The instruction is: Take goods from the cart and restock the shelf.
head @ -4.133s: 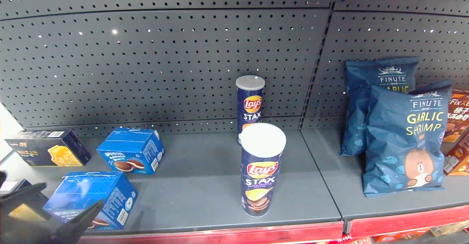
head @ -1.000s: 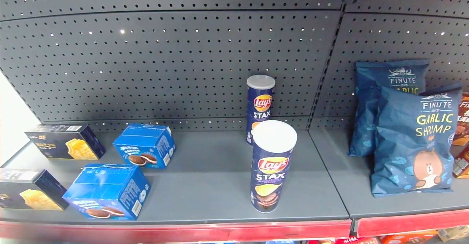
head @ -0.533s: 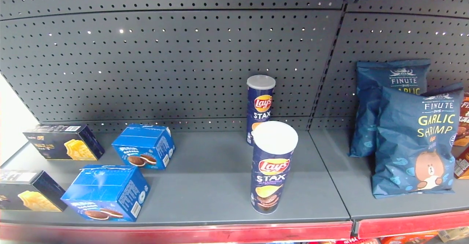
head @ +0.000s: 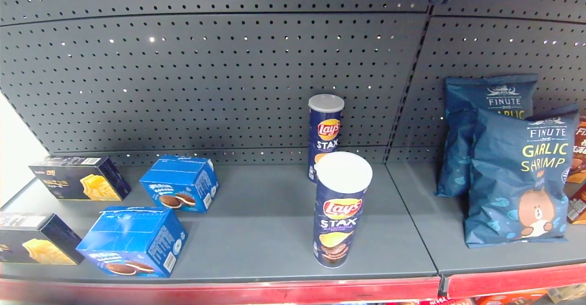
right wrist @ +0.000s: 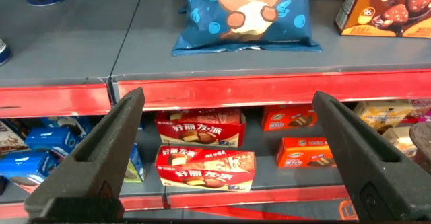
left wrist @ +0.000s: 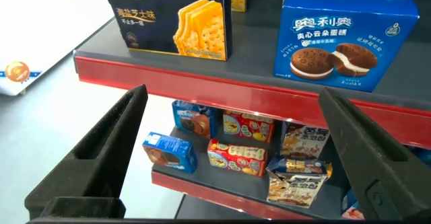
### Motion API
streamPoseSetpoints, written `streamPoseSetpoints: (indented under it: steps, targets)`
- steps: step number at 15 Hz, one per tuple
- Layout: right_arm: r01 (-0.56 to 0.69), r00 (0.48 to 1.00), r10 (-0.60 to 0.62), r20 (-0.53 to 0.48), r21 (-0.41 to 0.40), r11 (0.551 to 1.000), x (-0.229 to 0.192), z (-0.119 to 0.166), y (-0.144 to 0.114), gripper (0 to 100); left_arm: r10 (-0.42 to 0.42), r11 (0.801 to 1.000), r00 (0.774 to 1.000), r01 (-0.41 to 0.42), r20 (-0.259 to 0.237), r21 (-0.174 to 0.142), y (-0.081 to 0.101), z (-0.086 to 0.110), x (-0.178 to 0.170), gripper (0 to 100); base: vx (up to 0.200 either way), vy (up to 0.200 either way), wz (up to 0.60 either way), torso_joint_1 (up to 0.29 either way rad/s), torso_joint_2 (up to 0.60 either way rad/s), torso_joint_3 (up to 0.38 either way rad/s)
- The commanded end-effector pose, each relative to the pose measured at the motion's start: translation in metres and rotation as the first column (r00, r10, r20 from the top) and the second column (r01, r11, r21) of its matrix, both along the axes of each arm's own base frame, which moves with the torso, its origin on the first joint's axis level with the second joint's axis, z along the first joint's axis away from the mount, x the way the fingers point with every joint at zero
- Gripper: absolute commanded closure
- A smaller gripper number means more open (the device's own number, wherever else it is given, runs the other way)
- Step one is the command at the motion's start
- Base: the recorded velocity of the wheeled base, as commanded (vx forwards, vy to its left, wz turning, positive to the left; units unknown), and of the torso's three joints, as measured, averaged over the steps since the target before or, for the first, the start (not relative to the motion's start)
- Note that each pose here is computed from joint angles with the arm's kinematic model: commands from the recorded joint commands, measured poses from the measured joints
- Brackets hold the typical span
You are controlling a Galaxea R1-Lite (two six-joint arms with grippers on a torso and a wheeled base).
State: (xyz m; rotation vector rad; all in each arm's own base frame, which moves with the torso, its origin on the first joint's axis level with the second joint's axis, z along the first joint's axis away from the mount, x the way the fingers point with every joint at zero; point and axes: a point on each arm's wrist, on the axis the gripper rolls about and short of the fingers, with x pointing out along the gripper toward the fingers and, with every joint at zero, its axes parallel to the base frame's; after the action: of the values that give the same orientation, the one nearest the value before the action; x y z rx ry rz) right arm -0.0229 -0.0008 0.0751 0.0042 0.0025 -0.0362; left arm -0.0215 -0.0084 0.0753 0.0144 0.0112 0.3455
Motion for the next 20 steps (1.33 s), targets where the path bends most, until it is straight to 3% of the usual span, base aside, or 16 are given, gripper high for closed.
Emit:
streamPoseSetpoints:
  steps: [1, 9, 12, 20]
  targets:
    - [-0.001, 1.0, 0.001, -0.002, 0.0, 1.0, 0.0001, 0.0, 0.0, 0, 0.0, 1.0, 1.0, 0.0, -0.001, 0.002, 0.0, -0.0003, 0.0, 0, 0.2, 0.0, 0.0, -0.017, 0.0, 0.007]
    - [-0.001, 1.0, 0.001, -0.001, 0.0, 1.0, 0.0001, 0.0001, 0.0, 0, -0.002, 1.0, 1.0, 0.002, -0.001, 0.002, 0.0, -0.0003, 0.0, 0, 0.0, 0.0, 0.0, 0.0, 0.0, 0.0]
    - [-0.001, 1.0, 0.001, -0.002, -0.001, 1.0, 0.0001, 0.0, 0.0, 0, -0.002, 1.0, 1.0, 0.002, -0.001, 0.002, 0.0, -0.0003, 0.0, 0, -0.2, 0.0, 0.0, 0.007, 0.0, -0.001]
    - [-0.001, 1.0, 0.001, -0.001, 0.0, 1.0, 0.0001, 0.0001, 0.0, 0, 0.0, 1.0, 1.0, 0.0, 0.0, -0.002, 0.0, -0.0003, 0.0, 0, 0.0, 0.0, 0.0, 0.0, 0.0, 0.0]
